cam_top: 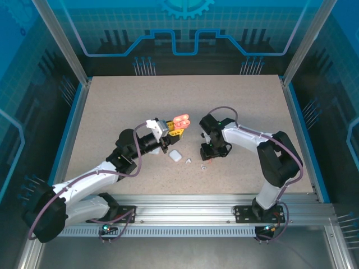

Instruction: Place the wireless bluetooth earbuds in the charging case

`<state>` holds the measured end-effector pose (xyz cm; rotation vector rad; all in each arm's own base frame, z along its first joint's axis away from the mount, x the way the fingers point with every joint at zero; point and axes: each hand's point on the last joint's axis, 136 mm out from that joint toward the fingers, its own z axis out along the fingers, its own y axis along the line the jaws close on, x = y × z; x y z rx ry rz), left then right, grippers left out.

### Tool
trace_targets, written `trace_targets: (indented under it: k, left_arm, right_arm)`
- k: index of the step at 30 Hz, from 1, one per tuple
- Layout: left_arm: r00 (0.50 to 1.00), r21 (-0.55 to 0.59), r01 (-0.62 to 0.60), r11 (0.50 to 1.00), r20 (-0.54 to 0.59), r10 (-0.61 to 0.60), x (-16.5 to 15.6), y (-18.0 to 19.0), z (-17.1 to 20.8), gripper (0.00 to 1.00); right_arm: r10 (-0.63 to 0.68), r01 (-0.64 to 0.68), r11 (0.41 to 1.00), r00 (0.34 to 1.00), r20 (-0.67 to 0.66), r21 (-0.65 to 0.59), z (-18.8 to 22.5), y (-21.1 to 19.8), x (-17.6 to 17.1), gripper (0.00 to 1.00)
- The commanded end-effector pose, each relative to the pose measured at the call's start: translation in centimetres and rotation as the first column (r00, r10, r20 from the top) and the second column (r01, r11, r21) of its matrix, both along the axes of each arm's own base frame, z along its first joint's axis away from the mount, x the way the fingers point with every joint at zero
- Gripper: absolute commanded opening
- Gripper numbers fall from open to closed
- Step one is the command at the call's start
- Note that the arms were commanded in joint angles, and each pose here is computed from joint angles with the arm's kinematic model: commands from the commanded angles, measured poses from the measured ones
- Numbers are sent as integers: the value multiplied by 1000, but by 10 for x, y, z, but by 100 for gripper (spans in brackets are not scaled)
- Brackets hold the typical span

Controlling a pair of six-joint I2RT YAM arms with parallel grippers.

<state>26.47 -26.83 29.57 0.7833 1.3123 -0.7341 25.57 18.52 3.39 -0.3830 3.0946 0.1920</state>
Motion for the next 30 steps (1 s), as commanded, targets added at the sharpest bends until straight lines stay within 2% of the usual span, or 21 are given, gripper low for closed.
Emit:
trace_targets:
  k: [1,10,15,23,30]
  left_arm:
    - [998,-12,-11,1000,54,11,1,2,16,12]
    - [998,-11,-11,1000,57,12,1,2,16,12]
    - [998,-10,-12,1000,56,13,1,1,16,12]
    - [998,-9,-12,1000,55,13,2,2,15,12]
    - [998,-9,-13,1000,55,13,1,2,15,12]
  right_arm:
    - [-5,3,999,1000,-29,-51,-8,-2,-2,44]
    - [6,-11,997,999,-53,-82,-22,0,-2,40]
    - [18,-25,994,998,-67,-102,-28,-1,-5,35]
    - [35,-43,993,997,-70,-113,-28,-1,-8,28]
    - [39,-45,992,998,-55,-121,-23,-4,-8,26]
